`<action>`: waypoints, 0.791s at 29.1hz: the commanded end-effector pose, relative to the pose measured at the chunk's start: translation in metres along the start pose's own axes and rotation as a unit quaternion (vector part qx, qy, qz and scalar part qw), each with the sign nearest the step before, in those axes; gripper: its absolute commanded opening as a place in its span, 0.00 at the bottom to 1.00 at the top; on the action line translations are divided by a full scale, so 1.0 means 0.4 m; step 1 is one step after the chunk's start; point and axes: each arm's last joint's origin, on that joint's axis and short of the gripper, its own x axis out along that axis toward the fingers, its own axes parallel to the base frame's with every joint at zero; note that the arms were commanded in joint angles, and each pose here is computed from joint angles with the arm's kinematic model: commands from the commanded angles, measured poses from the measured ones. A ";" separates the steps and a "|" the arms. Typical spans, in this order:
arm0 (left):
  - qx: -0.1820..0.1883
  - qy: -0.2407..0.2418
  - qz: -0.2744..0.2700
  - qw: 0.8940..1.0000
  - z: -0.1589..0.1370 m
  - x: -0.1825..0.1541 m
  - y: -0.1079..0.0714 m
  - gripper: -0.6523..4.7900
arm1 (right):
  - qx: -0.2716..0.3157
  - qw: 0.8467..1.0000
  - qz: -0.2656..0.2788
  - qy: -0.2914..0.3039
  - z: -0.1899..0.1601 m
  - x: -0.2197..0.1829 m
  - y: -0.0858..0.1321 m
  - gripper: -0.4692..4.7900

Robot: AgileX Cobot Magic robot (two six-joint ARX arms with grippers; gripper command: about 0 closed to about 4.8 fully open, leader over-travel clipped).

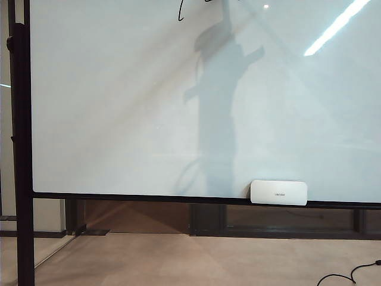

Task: Reach to the right to find the marker pen, pick it up, and write the number 19 on the whiteboard.

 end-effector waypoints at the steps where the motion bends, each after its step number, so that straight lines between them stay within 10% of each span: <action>1: -0.001 -0.004 0.001 1.000 0.002 -0.001 0.001 0.11 | 0.002 1.000 -0.009 0.029 -0.014 0.002 0.000 0.08; 23: -0.005 -0.009 0.003 1.000 0.005 -0.014 0.002 0.11 | 0.003 0.989 -0.001 0.149 -0.124 0.054 0.034 0.08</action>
